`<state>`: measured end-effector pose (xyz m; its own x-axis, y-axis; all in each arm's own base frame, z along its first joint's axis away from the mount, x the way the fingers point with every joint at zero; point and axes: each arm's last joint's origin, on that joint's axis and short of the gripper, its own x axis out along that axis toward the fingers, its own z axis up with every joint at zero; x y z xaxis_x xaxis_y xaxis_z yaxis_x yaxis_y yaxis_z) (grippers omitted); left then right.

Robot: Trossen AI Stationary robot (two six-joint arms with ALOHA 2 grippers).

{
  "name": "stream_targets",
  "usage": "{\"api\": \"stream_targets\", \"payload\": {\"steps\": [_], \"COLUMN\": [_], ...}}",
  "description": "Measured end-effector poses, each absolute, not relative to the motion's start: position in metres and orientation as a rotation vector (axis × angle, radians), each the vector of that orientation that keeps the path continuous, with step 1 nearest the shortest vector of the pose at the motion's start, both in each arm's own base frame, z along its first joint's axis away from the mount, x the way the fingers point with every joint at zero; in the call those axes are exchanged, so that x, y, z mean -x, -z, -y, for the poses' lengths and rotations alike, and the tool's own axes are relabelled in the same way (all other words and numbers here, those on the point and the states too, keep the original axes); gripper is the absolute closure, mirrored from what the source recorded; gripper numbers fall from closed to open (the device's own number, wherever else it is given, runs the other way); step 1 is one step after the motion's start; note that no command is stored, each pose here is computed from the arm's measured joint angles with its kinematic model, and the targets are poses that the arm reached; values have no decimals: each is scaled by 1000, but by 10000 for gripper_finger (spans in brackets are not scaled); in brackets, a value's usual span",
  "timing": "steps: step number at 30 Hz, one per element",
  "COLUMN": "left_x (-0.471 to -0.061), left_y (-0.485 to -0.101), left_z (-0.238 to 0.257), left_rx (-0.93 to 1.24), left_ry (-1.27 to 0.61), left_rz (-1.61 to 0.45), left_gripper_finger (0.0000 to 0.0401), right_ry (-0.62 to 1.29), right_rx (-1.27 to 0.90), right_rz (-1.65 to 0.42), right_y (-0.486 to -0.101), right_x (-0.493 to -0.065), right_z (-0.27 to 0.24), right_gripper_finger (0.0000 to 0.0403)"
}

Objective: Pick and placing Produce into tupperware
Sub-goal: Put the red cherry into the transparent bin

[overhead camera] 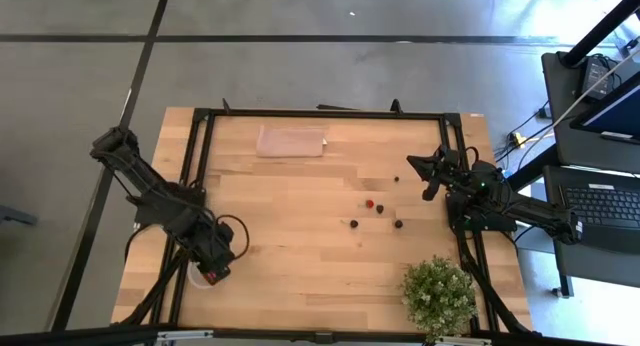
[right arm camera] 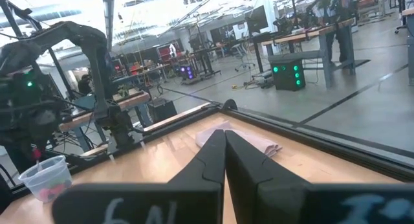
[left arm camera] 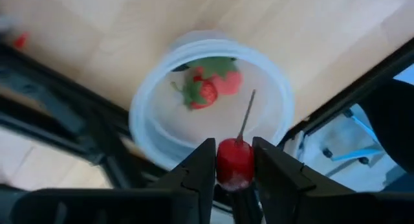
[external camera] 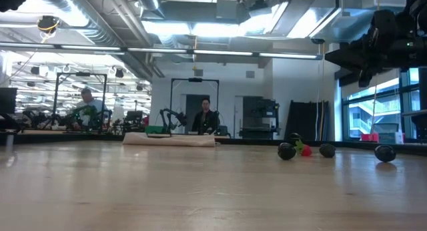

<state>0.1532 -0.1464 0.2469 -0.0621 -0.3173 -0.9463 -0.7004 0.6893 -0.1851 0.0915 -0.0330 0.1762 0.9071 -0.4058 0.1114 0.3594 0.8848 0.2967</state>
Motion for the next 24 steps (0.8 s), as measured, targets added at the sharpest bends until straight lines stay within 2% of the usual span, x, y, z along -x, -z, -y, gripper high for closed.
{"api": "stream_targets", "payload": {"steps": [13, 24], "left_x": [-160, -158], "left_y": [-234, -233], "left_z": [152, 152], "left_rx": [759, 755], "left_ry": [-424, -436], "left_rz": [-1663, -1683], "left_gripper_finger": [321, 283], "right_ry": [399, 399], "right_rx": [-294, -294], "right_rz": [176, 175], "right_y": [-176, -176], "right_x": [-91, -91], "right_z": [33, 33], "right_gripper_finger": [389, 389]}}
